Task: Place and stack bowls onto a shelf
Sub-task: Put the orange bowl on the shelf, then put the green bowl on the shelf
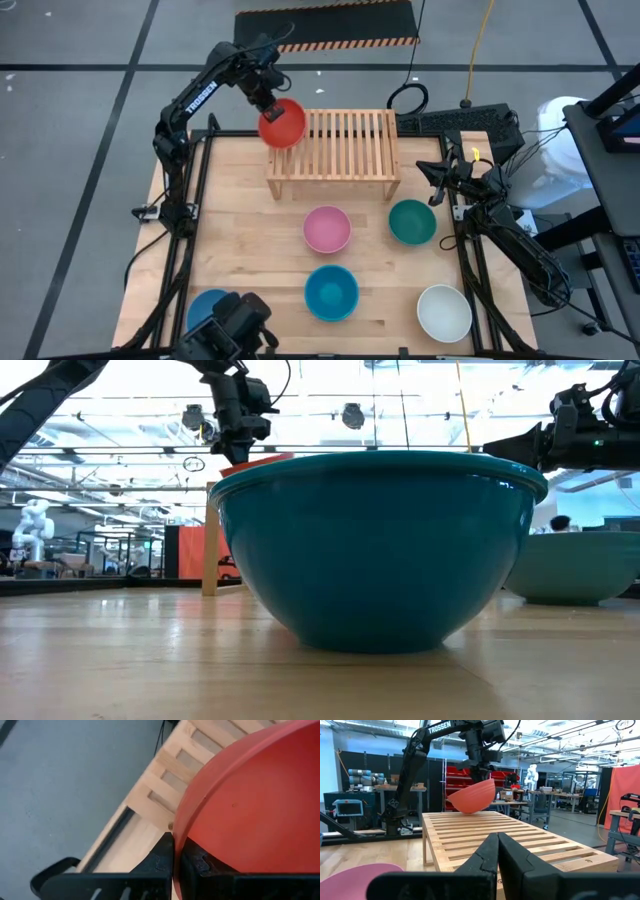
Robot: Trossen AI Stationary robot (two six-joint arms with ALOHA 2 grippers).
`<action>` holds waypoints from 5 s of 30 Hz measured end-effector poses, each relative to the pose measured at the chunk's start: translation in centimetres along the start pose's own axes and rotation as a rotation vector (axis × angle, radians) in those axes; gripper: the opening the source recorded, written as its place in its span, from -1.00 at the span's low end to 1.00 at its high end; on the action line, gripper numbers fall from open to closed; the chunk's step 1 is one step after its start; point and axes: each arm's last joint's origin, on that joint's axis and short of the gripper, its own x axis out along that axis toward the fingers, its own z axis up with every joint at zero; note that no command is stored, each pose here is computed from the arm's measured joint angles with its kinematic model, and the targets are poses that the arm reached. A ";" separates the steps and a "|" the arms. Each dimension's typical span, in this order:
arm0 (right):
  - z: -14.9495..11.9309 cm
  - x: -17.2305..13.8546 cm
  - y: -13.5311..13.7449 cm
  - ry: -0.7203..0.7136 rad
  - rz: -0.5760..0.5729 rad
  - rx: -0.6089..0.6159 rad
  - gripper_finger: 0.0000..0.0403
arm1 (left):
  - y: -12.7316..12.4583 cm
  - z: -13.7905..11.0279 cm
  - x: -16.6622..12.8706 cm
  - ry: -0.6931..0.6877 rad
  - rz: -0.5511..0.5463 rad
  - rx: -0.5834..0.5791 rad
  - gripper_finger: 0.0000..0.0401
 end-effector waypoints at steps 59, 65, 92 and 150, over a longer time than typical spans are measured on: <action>0.0 0.0 0.0 0.000 0.000 0.000 -0.98 | -3.0 -2.1 -8.4 -0.251 0.255 0.225 -0.69; 0.0 0.0 0.0 0.000 -0.001 0.027 -0.98 | -4.2 -5.8 -14.1 -0.406 0.265 0.141 -0.69; 12.6 0.9 0.9 0.031 0.214 0.107 -0.98 | -10.8 -19.1 -14.9 -0.417 -0.104 0.172 -0.69; 16.3 2.8 -0.6 1.212 -0.006 0.800 -0.98 | -9.3 -34.6 -4.9 -0.890 -0.321 0.028 -0.69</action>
